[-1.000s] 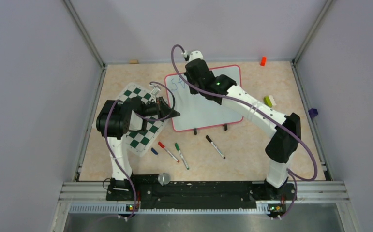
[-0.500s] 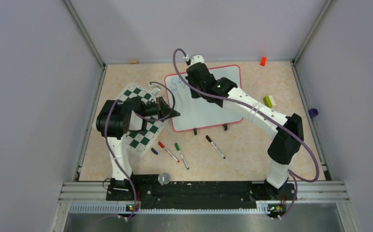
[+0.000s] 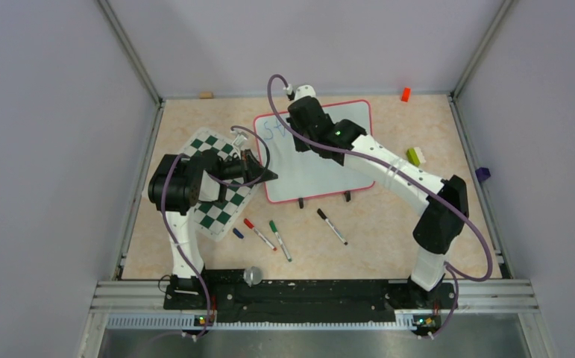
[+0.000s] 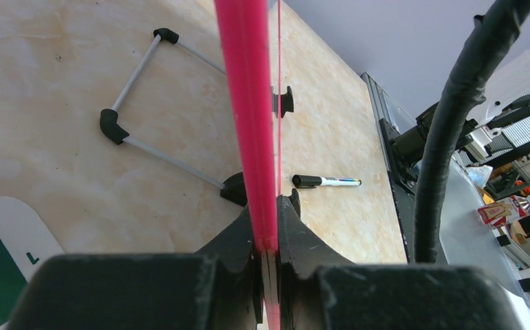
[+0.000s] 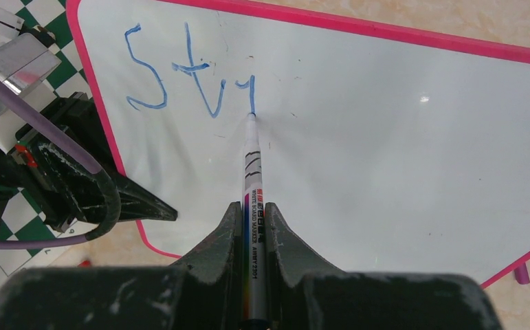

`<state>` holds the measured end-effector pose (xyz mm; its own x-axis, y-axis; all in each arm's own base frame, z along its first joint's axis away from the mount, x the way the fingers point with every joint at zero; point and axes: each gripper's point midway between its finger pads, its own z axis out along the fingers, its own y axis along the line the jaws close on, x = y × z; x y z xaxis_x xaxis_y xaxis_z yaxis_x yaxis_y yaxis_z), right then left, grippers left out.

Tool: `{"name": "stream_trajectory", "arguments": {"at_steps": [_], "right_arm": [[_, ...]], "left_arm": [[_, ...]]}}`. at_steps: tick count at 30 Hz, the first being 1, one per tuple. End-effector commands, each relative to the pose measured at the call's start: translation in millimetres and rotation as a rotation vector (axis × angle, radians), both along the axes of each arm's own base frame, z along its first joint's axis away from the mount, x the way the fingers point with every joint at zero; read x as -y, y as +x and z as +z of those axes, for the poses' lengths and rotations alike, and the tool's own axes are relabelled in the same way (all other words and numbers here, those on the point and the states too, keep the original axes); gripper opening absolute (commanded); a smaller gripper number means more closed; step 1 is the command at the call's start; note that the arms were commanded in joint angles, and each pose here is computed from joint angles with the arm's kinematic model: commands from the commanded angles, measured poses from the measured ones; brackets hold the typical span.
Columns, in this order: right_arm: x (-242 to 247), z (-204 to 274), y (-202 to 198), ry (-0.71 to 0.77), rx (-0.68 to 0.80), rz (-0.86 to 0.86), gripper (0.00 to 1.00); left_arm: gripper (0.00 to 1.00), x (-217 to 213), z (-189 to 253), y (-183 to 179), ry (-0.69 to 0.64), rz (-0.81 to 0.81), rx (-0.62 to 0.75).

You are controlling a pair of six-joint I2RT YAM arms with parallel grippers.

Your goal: Write a sentence on the whiteboard

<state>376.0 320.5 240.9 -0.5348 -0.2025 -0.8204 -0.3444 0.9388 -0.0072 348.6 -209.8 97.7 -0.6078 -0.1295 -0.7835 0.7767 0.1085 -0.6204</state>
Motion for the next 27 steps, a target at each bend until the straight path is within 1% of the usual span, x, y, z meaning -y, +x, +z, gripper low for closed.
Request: {"name": "stream_trajectory", "arguments": {"at_steps": [1, 27], "right_arm": [[10, 8, 7, 0.003, 0.015, -0.033, 0.0], [8, 30, 33, 0.006, 0.077, -0.051, 0.0]], "left_arm": [[0.06, -3, 15, 7, 0.002, 0.015, 0.247], [0.06, -4, 15, 8, 0.003, 0.016, 0.251]]}}
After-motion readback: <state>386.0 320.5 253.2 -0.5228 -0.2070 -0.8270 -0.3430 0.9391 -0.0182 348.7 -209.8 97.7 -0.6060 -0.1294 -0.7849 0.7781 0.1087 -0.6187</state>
